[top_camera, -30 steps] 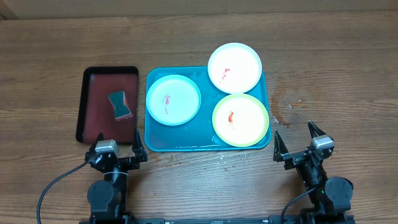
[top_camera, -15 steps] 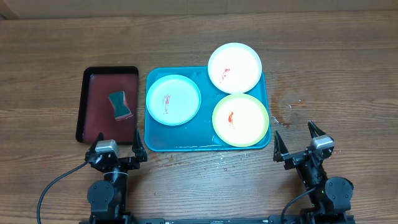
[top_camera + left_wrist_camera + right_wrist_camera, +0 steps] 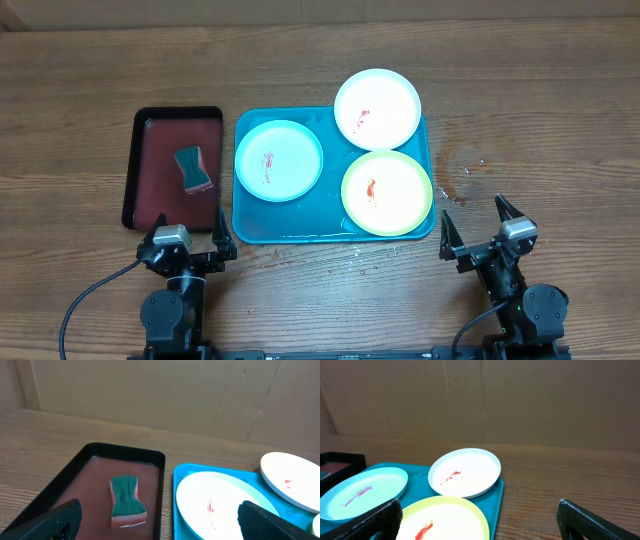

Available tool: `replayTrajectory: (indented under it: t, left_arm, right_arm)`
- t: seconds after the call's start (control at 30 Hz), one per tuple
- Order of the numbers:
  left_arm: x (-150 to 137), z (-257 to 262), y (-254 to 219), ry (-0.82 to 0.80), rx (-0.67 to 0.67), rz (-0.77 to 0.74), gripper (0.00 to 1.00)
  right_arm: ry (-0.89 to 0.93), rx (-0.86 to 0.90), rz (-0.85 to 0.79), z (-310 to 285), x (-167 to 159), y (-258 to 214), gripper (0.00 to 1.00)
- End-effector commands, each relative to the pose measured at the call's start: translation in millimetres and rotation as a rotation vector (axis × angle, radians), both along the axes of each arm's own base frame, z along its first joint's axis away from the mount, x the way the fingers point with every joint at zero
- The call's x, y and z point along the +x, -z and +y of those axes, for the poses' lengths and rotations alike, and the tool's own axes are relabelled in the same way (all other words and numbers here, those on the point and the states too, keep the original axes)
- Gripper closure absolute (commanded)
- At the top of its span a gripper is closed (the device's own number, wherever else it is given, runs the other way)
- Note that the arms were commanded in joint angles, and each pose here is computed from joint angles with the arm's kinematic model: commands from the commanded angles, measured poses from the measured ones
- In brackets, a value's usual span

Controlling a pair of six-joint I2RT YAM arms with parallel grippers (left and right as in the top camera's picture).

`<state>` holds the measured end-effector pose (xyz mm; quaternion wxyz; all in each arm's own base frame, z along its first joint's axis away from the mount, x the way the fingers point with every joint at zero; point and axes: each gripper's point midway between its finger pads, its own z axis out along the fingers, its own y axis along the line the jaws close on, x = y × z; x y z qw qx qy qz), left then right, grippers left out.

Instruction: Clean dirty plates on tray and stack at the side

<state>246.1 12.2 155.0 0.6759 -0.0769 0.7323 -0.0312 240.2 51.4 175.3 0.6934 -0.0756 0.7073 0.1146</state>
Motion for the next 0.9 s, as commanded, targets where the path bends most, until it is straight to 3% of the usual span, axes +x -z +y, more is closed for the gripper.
replayTrajectory:
  t: [0.0,0.47,0.87]
  left_arm:
    - [-0.3,1.4,-1.5,-0.005,0.02,-0.009,0.0]
    - [-0.3,-4.7,-4.9,0.03,0.012,-0.018,0.0]
    - [-15.5,-2.8,-67.5,0.016,0.03,-0.082,0.0]
  right_arm:
    - [-0.004,-0.008,-0.01,1.0,-0.3,0.9,0.0]
    - [-0.005,-0.007,-0.01,1.1,-0.3,0.8,0.0]
    - [-0.005,0.024,-0.075,0.7,-5.8,-33.8,0.0]
